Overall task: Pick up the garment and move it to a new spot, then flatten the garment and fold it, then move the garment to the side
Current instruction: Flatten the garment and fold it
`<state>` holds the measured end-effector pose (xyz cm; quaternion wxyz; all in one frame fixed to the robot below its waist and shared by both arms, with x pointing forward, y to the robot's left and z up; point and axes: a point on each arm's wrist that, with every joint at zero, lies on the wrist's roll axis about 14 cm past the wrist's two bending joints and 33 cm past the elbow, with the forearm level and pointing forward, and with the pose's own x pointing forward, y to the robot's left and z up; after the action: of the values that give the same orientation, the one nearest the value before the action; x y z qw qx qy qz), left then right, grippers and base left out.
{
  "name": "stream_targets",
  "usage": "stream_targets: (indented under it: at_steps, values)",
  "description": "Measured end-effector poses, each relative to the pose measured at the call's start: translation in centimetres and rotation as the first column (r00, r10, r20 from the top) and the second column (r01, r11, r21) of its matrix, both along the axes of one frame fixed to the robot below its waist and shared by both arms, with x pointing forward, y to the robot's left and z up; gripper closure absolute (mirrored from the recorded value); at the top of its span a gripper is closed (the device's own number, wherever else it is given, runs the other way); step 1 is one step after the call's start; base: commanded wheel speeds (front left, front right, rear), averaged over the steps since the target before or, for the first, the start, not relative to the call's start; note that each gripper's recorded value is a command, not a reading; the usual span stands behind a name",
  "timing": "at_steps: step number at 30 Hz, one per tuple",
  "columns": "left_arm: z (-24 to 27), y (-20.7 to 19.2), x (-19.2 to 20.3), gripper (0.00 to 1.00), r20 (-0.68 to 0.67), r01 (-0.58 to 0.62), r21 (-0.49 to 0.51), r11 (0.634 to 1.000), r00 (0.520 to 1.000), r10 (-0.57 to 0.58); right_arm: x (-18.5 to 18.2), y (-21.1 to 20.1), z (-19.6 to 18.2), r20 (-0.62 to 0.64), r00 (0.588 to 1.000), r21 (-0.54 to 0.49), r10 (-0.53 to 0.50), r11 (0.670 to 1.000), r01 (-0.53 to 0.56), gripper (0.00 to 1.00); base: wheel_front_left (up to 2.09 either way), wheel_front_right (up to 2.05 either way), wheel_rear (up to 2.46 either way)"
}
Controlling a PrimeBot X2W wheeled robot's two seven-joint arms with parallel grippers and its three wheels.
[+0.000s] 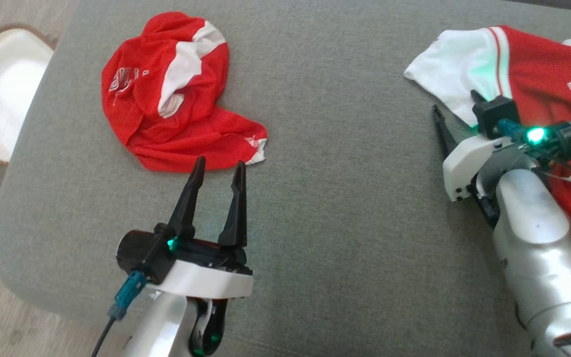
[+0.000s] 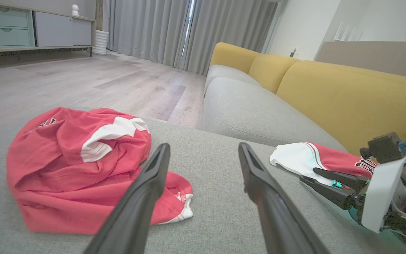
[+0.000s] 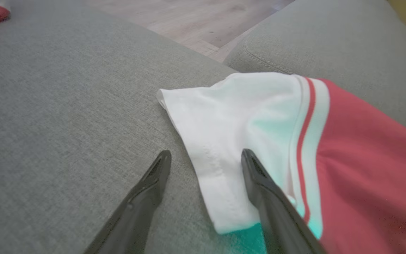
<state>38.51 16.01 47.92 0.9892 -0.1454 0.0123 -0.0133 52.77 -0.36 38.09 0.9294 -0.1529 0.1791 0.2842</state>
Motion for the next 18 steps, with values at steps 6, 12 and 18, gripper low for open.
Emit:
stream_targets:
  at_steps: [6, 12, 18]
  values:
    - [-0.3, 0.3, 0.1, 0.00, -0.013, -0.013, -0.001, 1.000, 1.000, 0.013, 1.7, 0.1, -1.3, -0.027, 1.000, -0.053, 0.014, 0.999, -0.015, 0.00, 0.00, 0.00, 0.00]
    - [-0.4, 0.6, 0.3, 0.00, -0.015, -0.024, -0.002, 1.000, 1.000, 0.024, 2.6, 0.6, -1.6, -0.059, 0.998, -0.044, 0.000, 0.999, -0.002, 1.00, 0.00, 0.00, 0.00]
    - [0.0, 0.5, 0.3, 0.00, -0.007, -0.025, -0.002, 1.000, 1.000, 0.025, 1.3, 2.3, -1.2, -0.066, 0.998, 0.083, 0.000, 0.997, 0.006, 1.00, 0.00, 0.00, 0.00]
